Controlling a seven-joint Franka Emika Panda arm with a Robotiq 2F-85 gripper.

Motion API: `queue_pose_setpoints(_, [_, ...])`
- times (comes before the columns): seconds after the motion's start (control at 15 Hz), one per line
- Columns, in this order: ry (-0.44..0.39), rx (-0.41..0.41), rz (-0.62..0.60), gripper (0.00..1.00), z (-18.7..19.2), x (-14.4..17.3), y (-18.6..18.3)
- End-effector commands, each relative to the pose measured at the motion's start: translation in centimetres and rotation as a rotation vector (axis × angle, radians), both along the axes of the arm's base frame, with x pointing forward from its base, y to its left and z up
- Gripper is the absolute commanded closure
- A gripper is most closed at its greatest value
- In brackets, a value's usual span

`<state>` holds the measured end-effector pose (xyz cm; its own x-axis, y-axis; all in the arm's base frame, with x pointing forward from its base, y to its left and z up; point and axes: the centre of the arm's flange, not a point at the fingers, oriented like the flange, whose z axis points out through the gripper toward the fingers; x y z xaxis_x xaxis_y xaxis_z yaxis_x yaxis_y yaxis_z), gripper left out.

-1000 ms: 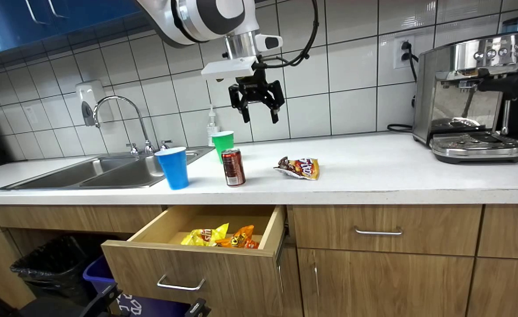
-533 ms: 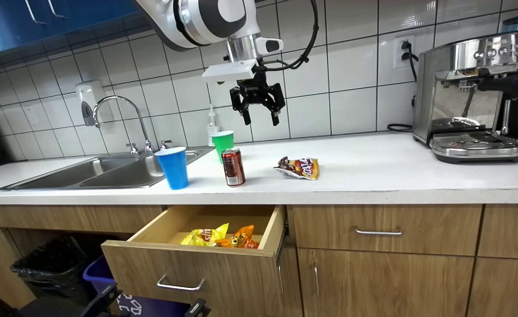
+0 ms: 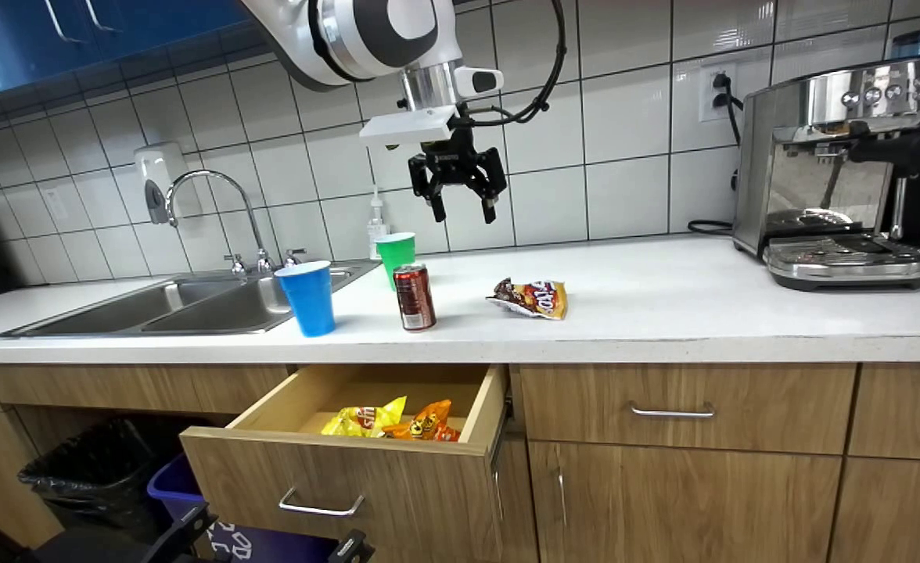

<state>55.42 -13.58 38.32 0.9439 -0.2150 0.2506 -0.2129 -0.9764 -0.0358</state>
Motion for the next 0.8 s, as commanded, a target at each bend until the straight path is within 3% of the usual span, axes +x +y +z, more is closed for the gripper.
queue_pose_setpoints(0.0, [-0.006, -0.006, -0.014, 0.00, 0.0, 0.2, -0.1])
queue_pose_setpoints(0.73, [0.007, 0.033, -0.417, 0.00, -2.0, 5.9, -3.9])
